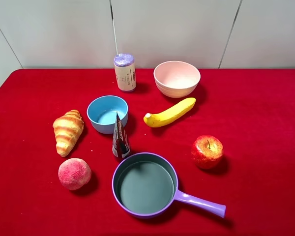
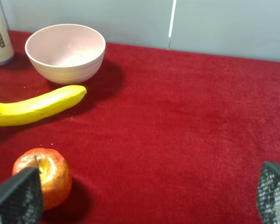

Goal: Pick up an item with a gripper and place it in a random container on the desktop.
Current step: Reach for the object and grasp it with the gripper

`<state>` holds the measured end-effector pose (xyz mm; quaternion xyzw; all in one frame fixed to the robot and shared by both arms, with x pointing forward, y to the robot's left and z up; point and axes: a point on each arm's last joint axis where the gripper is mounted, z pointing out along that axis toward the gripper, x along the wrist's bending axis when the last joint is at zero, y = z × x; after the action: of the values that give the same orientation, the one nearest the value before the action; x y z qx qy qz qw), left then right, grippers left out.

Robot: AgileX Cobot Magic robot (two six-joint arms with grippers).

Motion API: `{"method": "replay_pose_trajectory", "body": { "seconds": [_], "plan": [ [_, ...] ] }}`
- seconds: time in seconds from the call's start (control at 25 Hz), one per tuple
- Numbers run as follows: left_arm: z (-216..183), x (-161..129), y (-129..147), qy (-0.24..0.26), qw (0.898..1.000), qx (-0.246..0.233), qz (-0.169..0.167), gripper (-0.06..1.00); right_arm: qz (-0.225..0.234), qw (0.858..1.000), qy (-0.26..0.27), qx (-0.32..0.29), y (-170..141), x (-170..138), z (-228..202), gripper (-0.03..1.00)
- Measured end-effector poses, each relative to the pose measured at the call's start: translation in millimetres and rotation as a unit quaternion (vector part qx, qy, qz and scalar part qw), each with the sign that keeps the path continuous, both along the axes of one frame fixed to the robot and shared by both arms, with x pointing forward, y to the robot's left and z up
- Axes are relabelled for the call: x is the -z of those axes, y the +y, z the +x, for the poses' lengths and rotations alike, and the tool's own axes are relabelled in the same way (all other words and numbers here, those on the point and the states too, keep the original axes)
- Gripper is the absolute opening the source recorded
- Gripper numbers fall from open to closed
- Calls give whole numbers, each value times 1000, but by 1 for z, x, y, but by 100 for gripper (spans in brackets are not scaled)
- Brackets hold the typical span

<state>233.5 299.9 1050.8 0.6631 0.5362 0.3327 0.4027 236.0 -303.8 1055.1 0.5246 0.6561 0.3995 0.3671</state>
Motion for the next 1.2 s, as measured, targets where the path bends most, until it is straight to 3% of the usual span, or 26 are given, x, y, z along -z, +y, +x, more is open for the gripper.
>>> {"method": "replay_pose_trajectory", "body": {
  "seconds": [1.2],
  "plan": [
    [0, 0, 0, 0, 1000, 0, 0, 99, 0, 1000, 0, 0, 0, 0, 0, 69]
  ]
}}
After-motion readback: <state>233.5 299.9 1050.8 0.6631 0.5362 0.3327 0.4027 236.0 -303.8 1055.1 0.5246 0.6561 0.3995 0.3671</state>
